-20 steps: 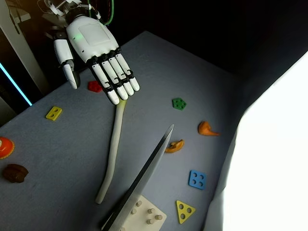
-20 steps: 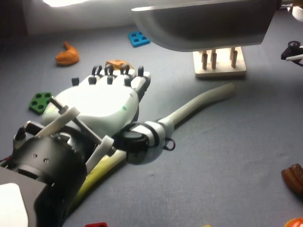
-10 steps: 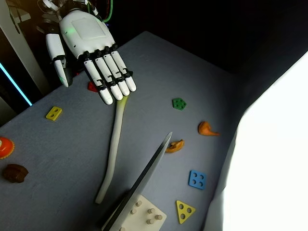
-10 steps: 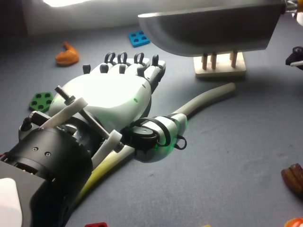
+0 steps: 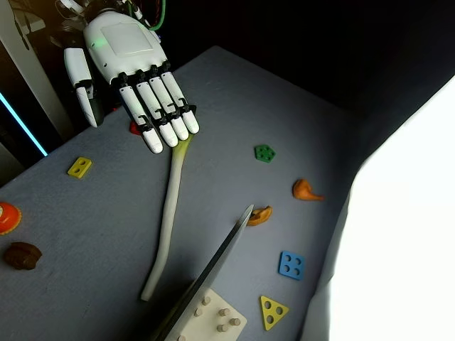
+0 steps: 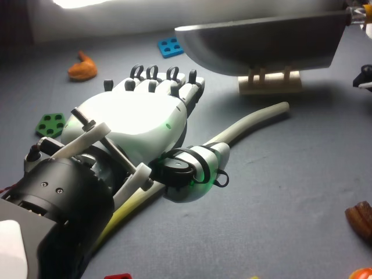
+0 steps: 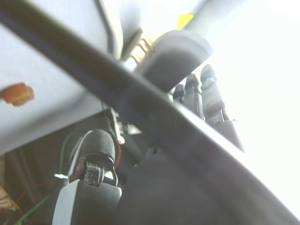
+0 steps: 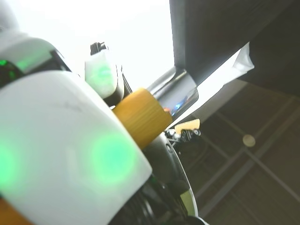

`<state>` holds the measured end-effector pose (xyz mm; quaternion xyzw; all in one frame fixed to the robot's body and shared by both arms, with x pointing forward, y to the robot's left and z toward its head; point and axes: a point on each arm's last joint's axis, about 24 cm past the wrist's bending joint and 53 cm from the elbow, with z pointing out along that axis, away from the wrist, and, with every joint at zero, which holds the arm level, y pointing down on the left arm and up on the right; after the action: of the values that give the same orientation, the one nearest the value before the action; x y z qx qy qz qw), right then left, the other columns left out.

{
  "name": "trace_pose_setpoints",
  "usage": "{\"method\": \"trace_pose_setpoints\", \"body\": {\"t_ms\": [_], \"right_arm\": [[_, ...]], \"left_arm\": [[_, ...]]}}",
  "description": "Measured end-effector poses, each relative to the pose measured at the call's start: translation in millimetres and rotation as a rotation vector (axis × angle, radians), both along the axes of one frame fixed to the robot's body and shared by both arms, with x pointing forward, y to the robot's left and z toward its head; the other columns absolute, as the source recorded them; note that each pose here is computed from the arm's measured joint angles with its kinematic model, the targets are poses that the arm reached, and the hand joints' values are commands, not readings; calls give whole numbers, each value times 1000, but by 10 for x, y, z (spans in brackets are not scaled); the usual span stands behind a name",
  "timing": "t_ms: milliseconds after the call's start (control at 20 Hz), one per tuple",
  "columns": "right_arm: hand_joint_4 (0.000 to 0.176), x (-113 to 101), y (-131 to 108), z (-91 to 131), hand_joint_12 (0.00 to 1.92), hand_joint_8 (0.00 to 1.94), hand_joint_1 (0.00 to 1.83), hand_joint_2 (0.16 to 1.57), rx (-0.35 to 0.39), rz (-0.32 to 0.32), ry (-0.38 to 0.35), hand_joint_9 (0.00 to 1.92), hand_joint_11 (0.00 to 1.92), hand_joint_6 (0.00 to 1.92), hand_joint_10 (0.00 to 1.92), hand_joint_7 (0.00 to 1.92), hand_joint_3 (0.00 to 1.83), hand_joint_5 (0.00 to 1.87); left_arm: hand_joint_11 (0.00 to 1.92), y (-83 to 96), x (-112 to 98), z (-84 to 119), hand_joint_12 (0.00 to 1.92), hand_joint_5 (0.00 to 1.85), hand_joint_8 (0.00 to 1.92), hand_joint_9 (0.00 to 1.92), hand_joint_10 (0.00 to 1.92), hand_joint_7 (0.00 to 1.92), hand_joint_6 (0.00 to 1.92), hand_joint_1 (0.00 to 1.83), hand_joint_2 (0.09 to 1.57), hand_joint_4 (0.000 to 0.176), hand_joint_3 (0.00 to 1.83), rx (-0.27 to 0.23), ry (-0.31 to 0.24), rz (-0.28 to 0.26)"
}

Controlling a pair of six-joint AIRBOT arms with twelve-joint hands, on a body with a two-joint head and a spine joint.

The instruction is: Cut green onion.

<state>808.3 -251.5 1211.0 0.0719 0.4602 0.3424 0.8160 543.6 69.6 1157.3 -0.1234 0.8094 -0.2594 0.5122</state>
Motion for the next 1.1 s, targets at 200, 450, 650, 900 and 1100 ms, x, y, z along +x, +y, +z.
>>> {"method": "trace_pose_setpoints", "body": {"t_ms": [200, 450, 650, 900, 1100], "right_arm": [[176, -4, -9, -52, 1921, 1941, 1612, 795, 1, -2, 10, 1634, 1703, 1921, 1921, 1561, 686, 1439], [176, -4, 29, -83, 1921, 1941, 1606, 782, 13, 2, 14, 1643, 1710, 1921, 1921, 1572, 725, 1447], [176, -7, 50, -97, 1921, 1941, 1620, 757, 21, 2, 12, 1645, 1709, 1921, 1921, 1576, 736, 1462], [176, -23, 53, -106, 1921, 1941, 1610, 775, 30, 2, 6, 1651, 1715, 1921, 1921, 1576, 739, 1458], [176, -54, 59, -122, 1921, 1941, 1601, 800, 38, 3, -4, 1639, 1706, 1921, 1921, 1561, 676, 1436]], "left_arm": [[0, -12, -11, -15, 0, 18, 1, 5, 2, 3, 6, 54, 1421, 0, 0, 4, 2, -8], [0, -10, -12, -23, 0, 14, 0, 7, 2, 0, 1, 23, 1428, 2, 2, 4, 4, -8], [0, -7, -19, -42, 0, 27, 2, 20, 6, 8, 5, 57, 1419, 0, 0, 9, 7, -9], [0, -4, -21, -50, 0, 20, 0, 13, 1, 5, 0, 19, 1427, 0, 2, 13, 6, -11], [0, -25, -45, -47, 0, 16, 0, 11, 0, 3, 0, 32, 1423, 0, 0, 11, 8, -18]]}}
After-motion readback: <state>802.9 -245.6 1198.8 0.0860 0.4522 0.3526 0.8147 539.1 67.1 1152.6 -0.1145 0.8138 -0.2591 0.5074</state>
